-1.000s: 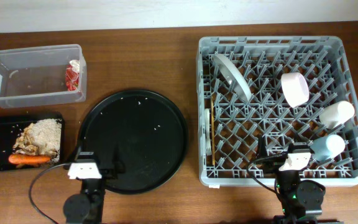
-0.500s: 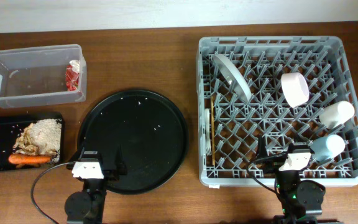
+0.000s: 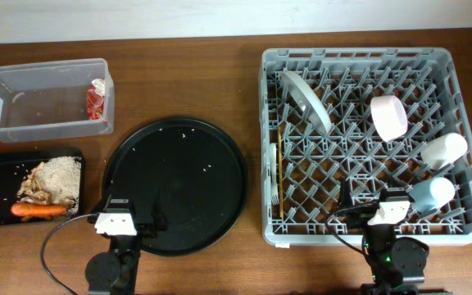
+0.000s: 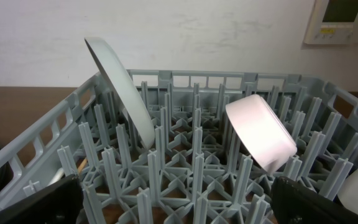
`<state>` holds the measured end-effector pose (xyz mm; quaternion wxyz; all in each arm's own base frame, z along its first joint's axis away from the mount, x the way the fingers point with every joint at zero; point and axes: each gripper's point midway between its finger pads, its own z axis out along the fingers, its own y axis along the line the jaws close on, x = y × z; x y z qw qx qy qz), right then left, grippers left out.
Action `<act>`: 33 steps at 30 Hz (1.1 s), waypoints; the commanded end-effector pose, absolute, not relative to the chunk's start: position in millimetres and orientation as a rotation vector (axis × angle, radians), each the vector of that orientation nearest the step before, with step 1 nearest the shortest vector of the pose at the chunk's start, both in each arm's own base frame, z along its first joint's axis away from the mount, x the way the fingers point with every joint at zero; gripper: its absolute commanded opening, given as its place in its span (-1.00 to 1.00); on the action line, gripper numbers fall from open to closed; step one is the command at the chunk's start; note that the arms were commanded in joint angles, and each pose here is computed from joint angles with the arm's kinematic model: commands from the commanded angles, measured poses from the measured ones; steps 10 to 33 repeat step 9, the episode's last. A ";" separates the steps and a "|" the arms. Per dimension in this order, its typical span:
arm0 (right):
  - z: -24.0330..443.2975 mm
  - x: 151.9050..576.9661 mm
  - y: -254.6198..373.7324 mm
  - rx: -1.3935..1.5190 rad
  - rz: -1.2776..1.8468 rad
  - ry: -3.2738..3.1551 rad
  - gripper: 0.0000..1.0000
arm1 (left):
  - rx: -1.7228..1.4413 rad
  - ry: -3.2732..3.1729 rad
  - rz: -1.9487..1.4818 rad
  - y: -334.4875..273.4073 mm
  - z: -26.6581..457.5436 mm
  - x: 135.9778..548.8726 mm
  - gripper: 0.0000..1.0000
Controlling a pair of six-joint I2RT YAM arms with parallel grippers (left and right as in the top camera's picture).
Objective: Sort waste into correct bins and load items into the dishwasher rack
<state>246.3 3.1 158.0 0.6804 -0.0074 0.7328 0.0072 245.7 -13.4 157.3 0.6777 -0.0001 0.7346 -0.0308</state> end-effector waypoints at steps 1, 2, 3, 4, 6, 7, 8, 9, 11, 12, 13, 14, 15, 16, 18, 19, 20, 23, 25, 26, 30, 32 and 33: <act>155.7 246.1 3.6 -0.018 0.015 1.649 0.97 | 0.019 1.651 -0.065 -14.4 156.2 245.5 0.98; 155.7 246.1 3.6 -0.018 0.015 1.649 0.97 | 0.019 1.651 -0.065 -14.4 156.2 245.5 0.98; 155.7 246.1 3.6 -0.018 0.015 1.649 0.97 | 0.019 1.651 -0.065 -14.4 156.2 245.5 0.98; 155.7 246.1 3.6 -0.018 0.015 1.649 0.97 | 0.019 1.651 -0.065 -14.4 156.2 245.5 0.98; 155.7 246.1 3.6 -0.018 0.015 1.649 0.98 | 0.019 1.651 -0.065 -14.4 156.2 245.5 0.99; 155.7 246.1 3.6 -0.018 0.015 1.649 0.97 | 0.019 1.651 -0.065 -14.4 156.2 245.5 0.98; 155.7 246.1 3.6 -0.018 0.015 1.649 0.97 | 0.019 1.651 -0.065 -14.4 156.2 245.5 0.98; 155.7 246.1 3.6 -0.018 0.015 1.649 0.97 | 0.019 1.651 -0.065 -14.4 156.2 245.5 0.98; 155.7 246.1 3.6 -0.018 0.015 1.649 0.97 | 0.019 1.651 -0.065 -14.4 156.2 245.5 0.98; 155.7 246.1 3.6 -0.018 0.015 1.649 0.97 | 0.019 1.651 -0.065 -14.4 156.2 245.5 0.98; 155.7 246.1 3.6 -0.018 0.015 1.649 0.97 | 0.019 1.651 -0.065 -14.4 156.2 245.5 0.98; 155.7 246.1 3.6 -0.018 0.015 1.649 0.97 | 0.019 1.651 -0.065 -14.4 156.2 245.5 0.98; 155.7 246.1 3.6 -0.018 0.015 1.649 0.97 | 0.019 1.651 -0.065 -14.4 156.2 245.5 0.98; 155.7 246.1 3.6 -0.018 0.015 1.649 0.97 | 0.019 1.651 -0.065 -14.4 156.2 245.5 0.98; 155.7 246.1 3.6 -0.018 0.015 1.649 0.97 | 0.019 1.651 -0.065 -14.4 156.2 245.5 0.98; 155.7 246.1 3.6 -0.018 0.015 1.649 0.97 | 0.019 1.651 -0.065 -14.4 156.2 245.5 0.98; 155.7 246.1 3.6 -0.018 0.015 1.649 0.97 | 0.019 1.651 -0.065 -14.4 156.2 245.5 0.98; 155.7 246.1 3.6 -0.018 0.015 1.649 0.97 | 0.019 1.651 -0.065 -14.4 156.2 245.5 0.98; 155.7 246.1 3.6 -0.018 0.015 1.649 0.97 | 0.019 1.651 -0.065 -14.4 156.2 245.5 0.98; 155.7 246.1 3.6 -0.018 0.015 1.649 0.97 | 0.019 1.651 -0.065 -14.4 156.2 245.5 0.98; 155.7 246.1 3.6 -0.018 0.015 1.649 0.97 | 0.019 1.651 -0.065 -14.4 156.2 245.5 0.98; 155.7 246.1 3.6 -0.018 0.015 1.649 0.97 | 0.019 1.651 -0.065 -14.4 156.2 245.5 0.98; 155.7 246.1 3.6 -0.018 0.015 1.649 0.97 | 0.019 1.651 -0.065 -14.4 156.2 245.5 0.98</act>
